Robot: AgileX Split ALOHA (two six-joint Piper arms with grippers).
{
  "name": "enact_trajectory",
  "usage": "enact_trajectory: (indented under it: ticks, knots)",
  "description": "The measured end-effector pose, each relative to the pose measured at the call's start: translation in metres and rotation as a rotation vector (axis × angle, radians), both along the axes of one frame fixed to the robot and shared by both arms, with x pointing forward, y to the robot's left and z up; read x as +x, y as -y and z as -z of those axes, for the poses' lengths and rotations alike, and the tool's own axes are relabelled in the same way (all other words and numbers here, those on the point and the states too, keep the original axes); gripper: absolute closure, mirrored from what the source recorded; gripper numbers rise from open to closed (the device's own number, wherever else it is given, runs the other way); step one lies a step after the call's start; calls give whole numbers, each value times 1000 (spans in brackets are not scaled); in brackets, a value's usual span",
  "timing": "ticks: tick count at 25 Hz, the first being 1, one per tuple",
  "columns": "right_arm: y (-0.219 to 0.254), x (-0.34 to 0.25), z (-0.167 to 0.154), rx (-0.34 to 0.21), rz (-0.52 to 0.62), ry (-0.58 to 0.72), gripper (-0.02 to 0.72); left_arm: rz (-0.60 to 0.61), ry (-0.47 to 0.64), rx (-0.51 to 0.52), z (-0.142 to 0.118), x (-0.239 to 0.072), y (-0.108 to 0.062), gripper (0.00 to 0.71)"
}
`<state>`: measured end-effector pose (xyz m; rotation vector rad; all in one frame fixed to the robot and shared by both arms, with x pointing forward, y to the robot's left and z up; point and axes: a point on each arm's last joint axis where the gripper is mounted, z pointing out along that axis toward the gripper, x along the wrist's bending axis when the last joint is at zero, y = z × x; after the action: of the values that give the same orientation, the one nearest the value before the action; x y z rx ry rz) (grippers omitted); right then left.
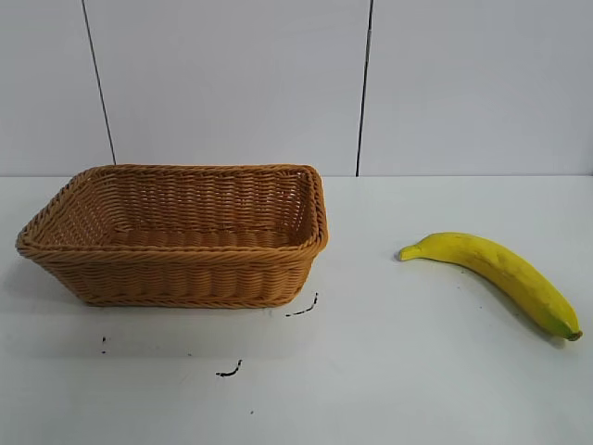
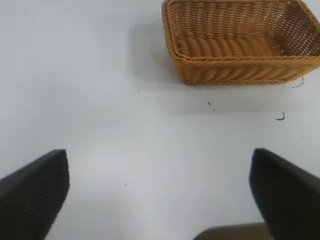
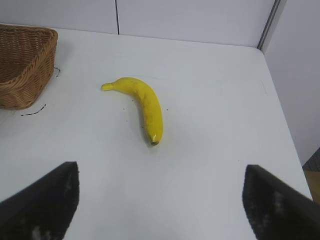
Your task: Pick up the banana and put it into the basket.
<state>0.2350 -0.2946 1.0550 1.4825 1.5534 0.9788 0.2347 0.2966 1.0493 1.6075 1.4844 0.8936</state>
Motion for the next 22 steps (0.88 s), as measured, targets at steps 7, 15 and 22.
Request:
enact_trajectory:
  ticks: [7,15,22]
  knots:
    - [0,0,0,0,0,0,71,0,0,0,0,0,0,15]
    - [0,11,-9,13,3,-69,71,0,0,0,0,0,0,15]
    - [-1,75,-47,45,-6,-311,71,0,0,0,0,0,0,15]
